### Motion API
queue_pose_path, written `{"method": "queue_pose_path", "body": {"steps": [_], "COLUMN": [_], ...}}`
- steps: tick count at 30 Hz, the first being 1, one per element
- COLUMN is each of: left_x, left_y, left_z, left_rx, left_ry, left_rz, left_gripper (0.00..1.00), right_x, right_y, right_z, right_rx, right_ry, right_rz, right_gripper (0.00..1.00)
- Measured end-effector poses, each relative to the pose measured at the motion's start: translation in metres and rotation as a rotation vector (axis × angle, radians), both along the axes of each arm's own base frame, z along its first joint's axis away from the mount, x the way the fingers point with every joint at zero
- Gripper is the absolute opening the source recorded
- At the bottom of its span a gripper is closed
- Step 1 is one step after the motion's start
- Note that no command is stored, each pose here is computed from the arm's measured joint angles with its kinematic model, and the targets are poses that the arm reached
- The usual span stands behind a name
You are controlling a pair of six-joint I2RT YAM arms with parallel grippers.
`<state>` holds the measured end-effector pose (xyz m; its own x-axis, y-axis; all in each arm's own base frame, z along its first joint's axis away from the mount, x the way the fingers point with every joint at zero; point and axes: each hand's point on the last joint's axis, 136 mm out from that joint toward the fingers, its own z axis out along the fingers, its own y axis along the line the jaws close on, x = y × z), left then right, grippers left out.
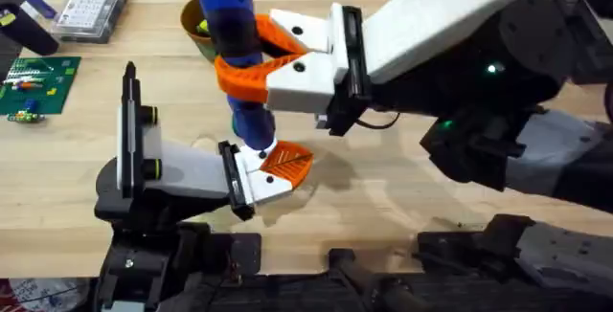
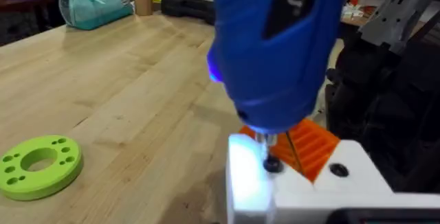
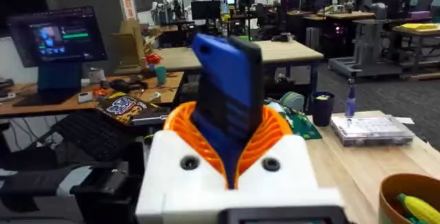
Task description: Pick up the gripper from the table and insert it into the empty holder that is missing its gripper. Then pick up a screw, insert it into the mounting hole, and use the screwdriver to tighten it. Finally, clean up the table by picking up the vegetable and placing it into the bucket.
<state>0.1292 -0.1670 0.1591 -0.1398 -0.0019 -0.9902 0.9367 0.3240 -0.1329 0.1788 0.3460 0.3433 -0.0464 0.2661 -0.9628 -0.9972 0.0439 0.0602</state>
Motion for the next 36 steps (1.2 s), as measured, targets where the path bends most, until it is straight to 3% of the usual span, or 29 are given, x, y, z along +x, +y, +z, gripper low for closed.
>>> {"method": "queue_pose_path", "body": {"steps": [36], "left_x": [0.0000], "left_y": [0.0000], "left_z": [0.0000], "left_rx": [0.000], "left_ry": [0.000], "left_rz": [0.000], "left_gripper": [0.010], "right_x": [-0.0005], "right_y": [0.0003], "right_z": [-0.0009], "right_rx": [-0.002], "right_ry": [0.031], "right_rz": [0.012], "right_gripper": [0.027]}}
